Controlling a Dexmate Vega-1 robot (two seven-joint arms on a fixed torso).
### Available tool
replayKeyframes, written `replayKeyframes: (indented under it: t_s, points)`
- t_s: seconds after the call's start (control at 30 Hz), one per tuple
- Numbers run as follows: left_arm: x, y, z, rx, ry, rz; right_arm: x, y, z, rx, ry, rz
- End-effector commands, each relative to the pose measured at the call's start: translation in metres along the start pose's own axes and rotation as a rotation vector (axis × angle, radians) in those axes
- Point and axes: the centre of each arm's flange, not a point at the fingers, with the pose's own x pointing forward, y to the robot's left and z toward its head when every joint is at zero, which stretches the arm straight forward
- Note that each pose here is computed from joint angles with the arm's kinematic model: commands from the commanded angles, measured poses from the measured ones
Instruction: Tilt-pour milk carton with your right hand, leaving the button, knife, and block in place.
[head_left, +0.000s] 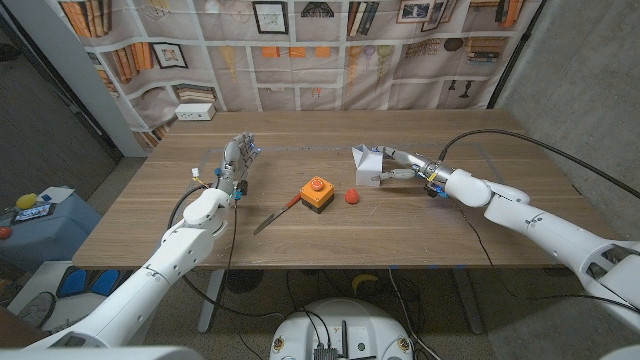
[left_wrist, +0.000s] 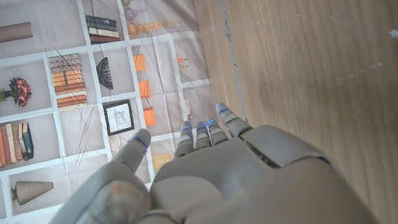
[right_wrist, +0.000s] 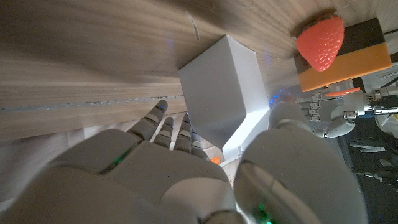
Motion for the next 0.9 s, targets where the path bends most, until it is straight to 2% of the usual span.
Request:
replayKeyframes:
  t_s: [0.03,0.9]
  points:
    - [0.0037,-0.0041,-0.0001,-0.001,0.003,-0.011,0.0051,0.0008,0.001,-0.022,-0.004,-0.009]
    - [0.0086,-0.0088,-0.0043,-0.006,0.019,-0.026,0.0082,-0.004,0.0004,-0.031,0.004,-0.04]
